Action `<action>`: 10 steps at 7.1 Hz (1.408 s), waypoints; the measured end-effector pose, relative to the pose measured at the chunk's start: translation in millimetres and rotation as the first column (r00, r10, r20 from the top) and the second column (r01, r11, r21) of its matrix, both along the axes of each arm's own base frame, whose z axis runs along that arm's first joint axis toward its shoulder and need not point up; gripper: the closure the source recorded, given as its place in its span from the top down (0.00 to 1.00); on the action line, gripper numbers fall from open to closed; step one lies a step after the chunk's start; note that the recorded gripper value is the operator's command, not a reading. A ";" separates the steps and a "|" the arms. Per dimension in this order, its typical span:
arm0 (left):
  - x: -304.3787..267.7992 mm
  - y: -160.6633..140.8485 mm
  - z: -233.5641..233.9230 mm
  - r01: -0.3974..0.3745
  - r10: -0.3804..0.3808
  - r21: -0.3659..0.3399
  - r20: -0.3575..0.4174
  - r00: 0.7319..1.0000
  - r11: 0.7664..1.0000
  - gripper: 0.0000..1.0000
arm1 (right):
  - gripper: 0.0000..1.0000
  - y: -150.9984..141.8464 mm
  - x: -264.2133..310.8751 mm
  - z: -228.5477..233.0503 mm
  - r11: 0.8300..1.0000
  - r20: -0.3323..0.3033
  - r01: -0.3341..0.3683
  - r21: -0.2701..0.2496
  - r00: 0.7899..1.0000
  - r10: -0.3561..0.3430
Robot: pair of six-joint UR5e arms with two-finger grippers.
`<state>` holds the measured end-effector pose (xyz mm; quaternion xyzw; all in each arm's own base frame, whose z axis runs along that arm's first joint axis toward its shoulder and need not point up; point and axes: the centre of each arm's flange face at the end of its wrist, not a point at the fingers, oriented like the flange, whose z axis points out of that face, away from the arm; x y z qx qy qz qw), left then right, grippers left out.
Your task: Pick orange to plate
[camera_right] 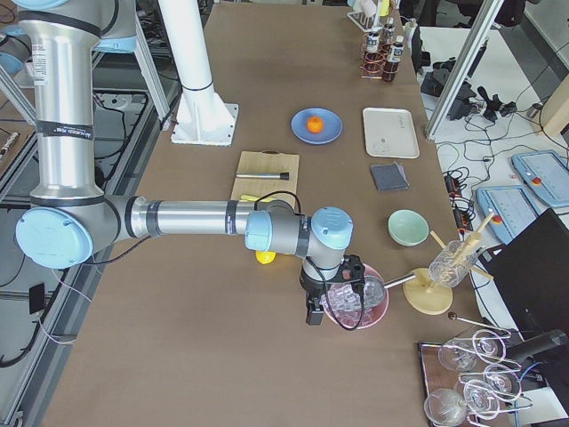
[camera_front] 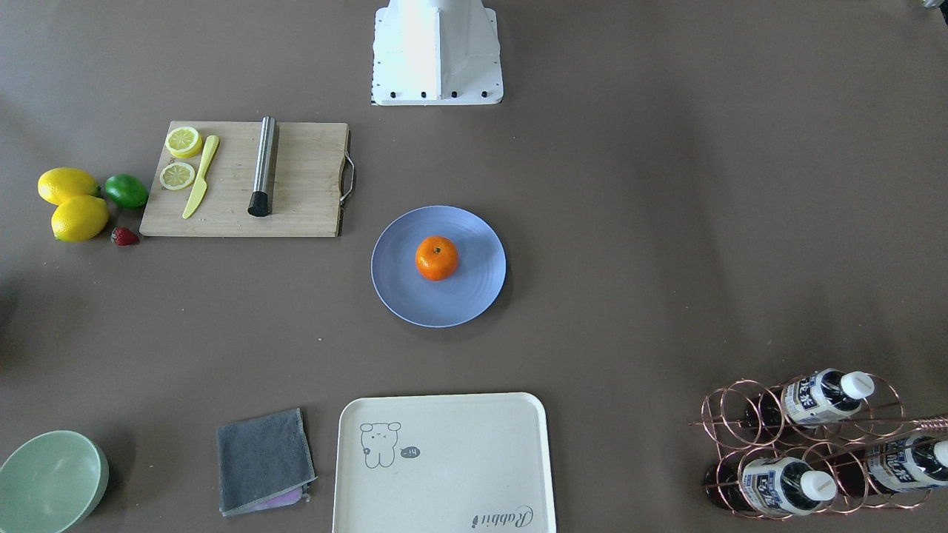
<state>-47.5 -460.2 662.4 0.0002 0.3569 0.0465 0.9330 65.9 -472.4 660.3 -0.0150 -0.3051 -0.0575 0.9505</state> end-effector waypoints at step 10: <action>0.8 -2.9 -5.4 0.001 -0.001 0.013 -0.010 1.000 1.000 1.00 | 1.00 -0.4 -0.1 -1.3 1.000 0.004 -0.001 0.007 1.000 0.001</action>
